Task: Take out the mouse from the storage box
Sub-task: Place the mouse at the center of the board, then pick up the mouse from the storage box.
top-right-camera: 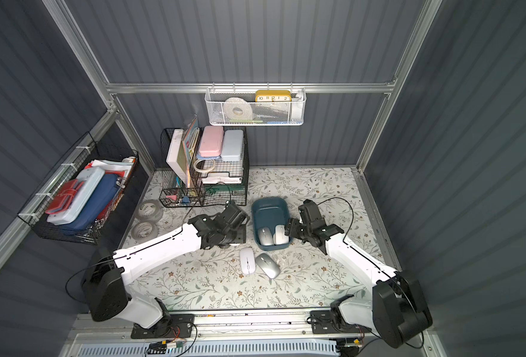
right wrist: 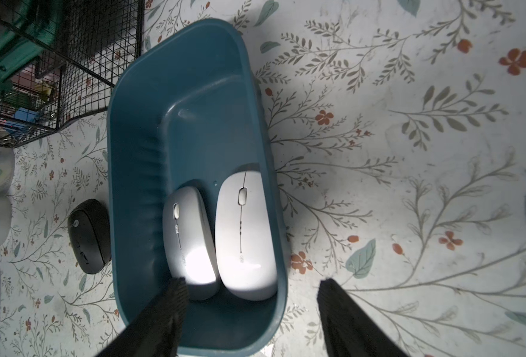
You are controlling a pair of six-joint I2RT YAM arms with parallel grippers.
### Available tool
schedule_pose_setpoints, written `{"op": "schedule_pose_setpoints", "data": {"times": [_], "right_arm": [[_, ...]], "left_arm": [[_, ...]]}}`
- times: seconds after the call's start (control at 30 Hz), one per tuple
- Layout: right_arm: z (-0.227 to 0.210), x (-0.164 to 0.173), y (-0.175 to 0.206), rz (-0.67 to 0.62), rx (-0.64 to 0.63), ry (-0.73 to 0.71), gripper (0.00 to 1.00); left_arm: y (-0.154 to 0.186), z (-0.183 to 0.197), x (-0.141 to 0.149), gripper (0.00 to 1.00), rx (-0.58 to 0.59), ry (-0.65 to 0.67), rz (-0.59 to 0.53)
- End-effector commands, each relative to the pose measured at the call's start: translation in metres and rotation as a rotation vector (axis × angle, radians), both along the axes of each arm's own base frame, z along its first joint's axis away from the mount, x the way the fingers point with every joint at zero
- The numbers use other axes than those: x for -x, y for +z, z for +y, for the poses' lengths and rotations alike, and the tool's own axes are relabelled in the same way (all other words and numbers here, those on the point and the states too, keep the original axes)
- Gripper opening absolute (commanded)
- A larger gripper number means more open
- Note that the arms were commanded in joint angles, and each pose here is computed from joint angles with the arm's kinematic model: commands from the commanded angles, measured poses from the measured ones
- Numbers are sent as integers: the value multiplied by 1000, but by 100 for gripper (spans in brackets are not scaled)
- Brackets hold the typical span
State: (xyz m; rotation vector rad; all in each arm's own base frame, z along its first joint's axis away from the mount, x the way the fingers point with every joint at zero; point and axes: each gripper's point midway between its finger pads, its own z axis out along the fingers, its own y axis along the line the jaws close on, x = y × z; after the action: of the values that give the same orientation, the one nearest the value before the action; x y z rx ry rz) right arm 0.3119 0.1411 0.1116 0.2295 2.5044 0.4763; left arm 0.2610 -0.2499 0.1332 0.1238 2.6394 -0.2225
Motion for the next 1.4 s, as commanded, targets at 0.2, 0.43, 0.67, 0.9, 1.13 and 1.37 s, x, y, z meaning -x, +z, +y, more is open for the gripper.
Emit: {"op": "schedule_pose_setpoints", "data": {"times": [0.2,0.43,0.67,0.9,1.13,1.37], "right_arm": [[6,-9,16,-39,28,15,73],[13,-12,23,-42,67,38,73],[21,-7,22,-26,92,57,74],[23,-5,22,-23,96,59,74],[47,-2,28,-8,158,119,74],[93,-1,3,97,252,205,74]], "left_arm": [[-56,52,70,52,9,80,200],[-97,55,83,54,-9,62,263],[-116,52,82,57,-30,71,288],[-116,61,83,74,-61,82,279],[-76,64,74,80,-29,83,190],[-24,63,55,85,71,96,19]]}}
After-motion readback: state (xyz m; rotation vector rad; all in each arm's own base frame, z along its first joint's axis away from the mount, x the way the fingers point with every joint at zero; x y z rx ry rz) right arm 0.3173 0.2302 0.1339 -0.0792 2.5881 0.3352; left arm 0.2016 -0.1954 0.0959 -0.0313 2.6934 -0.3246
